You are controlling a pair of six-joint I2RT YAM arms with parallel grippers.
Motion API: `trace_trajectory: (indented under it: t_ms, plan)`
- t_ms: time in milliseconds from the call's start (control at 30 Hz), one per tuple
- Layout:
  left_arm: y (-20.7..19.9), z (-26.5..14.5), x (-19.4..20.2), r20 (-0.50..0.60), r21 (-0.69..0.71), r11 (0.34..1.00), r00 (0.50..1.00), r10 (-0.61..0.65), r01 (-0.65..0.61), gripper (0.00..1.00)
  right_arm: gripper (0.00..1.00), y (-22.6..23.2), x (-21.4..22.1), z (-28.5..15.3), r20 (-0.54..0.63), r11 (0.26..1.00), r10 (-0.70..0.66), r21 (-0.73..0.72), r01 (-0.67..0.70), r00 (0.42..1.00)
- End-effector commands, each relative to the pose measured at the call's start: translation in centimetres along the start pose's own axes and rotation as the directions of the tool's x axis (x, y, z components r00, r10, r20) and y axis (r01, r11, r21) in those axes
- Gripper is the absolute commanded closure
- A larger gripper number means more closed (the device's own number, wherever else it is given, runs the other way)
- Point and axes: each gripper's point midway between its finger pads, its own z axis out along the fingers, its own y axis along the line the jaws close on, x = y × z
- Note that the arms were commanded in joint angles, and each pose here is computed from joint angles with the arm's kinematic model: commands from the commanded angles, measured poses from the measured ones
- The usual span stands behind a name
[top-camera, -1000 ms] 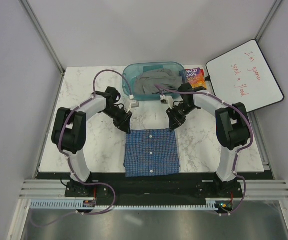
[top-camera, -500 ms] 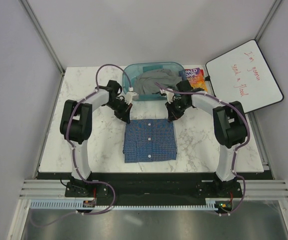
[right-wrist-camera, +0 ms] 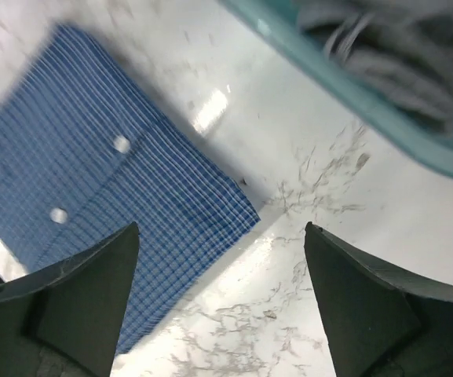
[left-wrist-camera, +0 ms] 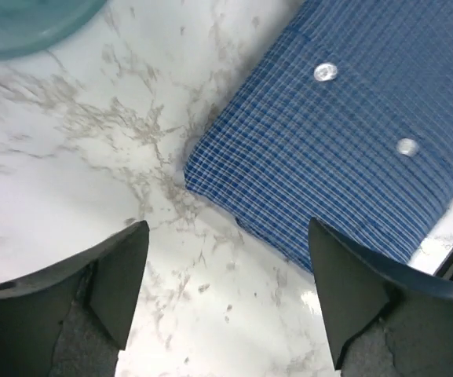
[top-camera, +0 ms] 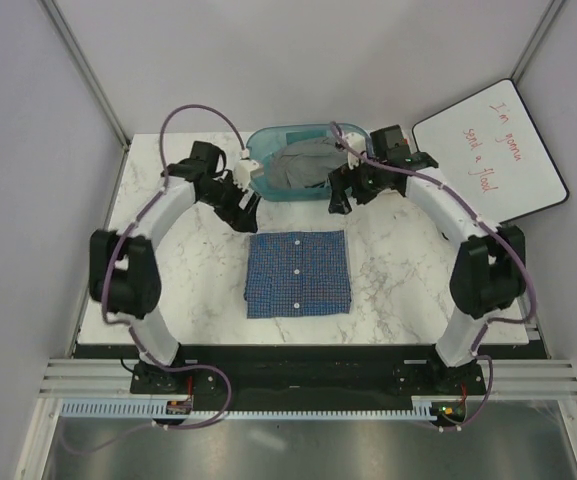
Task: Fold and stack the long sleeve shirts
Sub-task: Fold the shirt
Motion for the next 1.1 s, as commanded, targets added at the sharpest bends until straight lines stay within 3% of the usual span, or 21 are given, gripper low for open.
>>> trace_trajectory:
  t_ms: [0,33,100,167,200,233,300,333,367,433,467,533,567,633,833,967,1067]
  plan:
    - [-6.0,-10.1,-6.0,0.293,-0.067,0.977,0.932,0.215,-0.204,0.07,0.02,4.9,-6.9,-9.5,0.233,0.994,-0.095,-0.035,0.106,0.968]
    - [-6.6,-11.0,-6.3,0.319,-0.08,0.972,0.918,0.236,-0.221,0.01,0.02,6.0,-7.2,-10.2,0.256,0.988,-0.105,-0.08,0.129,0.961]
    - [-9.0,-12.9,-6.3,0.377,-0.072,0.956,0.88,0.289,-0.283,0.0,0.02,7.9,-7.7,-11.7,0.317,0.976,-0.129,-0.125,0.176,0.939]
    - [-10.6,-13.1,-5.8,0.411,-0.042,0.94,0.851,0.326,-0.339,0.01,0.02,8.4,-7.8,-11.2,0.362,0.976,-0.071,-0.166,0.14,0.929]
    - [-11.1,-13.1,-5.2,0.414,-0.024,0.95,0.862,0.292,-0.31,0.0,0.02,8.5,-7.8,-11.1,0.368,0.98,-0.023,-0.173,0.093,0.93]
    - [-11.5,-12.9,-5.0,0.419,0.006,0.959,0.872,0.254,-0.283,0.01,0.02,8.6,-7.3,-10.7,0.344,0.979,0.048,-0.203,0.024,0.938]
    - [-14.7,-12.3,-4.0,0.425,0.227,0.956,0.902,0.075,-0.186,0.01,0.02,11.7,-5.4,-9.5,0.264,0.9,0.091,-0.434,0.034,0.96]
    - [-16.0,-11.8,-3.4,0.402,0.336,0.932,0.916,-0.011,-0.136,0.01,0.02,13.2,-3.7,-8.6,0.162,0.843,0.188,-0.533,-0.075,0.969]
    - [-18.7,-11.8,-3.2,0.364,0.486,0.87,0.924,-0.118,-0.08,0.0,0.02,15.1,-2.6,-7.5,0.107,0.811,0.188,-0.578,-0.093,0.976]
    - [-21.5,-9.3,-0.8,0.249,0.594,0.804,0.947,-0.202,0.015,0.01,0.02,16.8,1.0,-5.6,0.015,0.795,0.194,-0.588,-0.148,0.981]
    - [-22.4,-8.8,-0.2,0.173,0.63,0.765,0.937,-0.302,0.131,0.01,0.02,19.0,1.2,-5.6,0.031,0.783,0.177,-0.61,-0.121,0.984]
    - [-22.9,-6.4,1.6,0.171,0.649,0.744,0.923,-0.345,0.158,0.01,0.02,20.6,4.1,-4.4,-0.056,0.745,0.237,-0.63,-0.219,0.97]
    - [-23.1,-5.8,2.2,0.102,0.66,0.704,0.897,-0.429,0.262,0.01,0.02,21.9,3.8,-4.3,-0.082,0.698,0.294,-0.662,-0.273,0.952]
    - [-22.9,-4.0,3.7,0.056,0.66,0.678,0.879,-0.474,0.324,0.01,0.02,22.3,6.2,-3.4,-0.154,0.652,0.337,-0.673,-0.348,0.929]
    - [-19.7,1.4,6.6,-0.015,0.546,0.671,0.807,-0.59,0.501,0.02,0.02,19.6,11.5,1.9,-0.274,0.668,0.319,-0.614,-0.42,0.907]
    - [-15.3,4.6,9.3,-0.077,0.413,0.604,0.687,-0.722,0.681,0.05,0.02,15.8,15.0,5.4,-0.384,0.669,0.382,-0.512,-0.539,0.84]
    - [-14.0,6.1,11.4,-0.151,0.359,0.521,0.599,-0.787,0.775,0.06,0.02,14.2,16.4,6.0,-0.422,0.691,0.381,-0.461,-0.557,0.823]
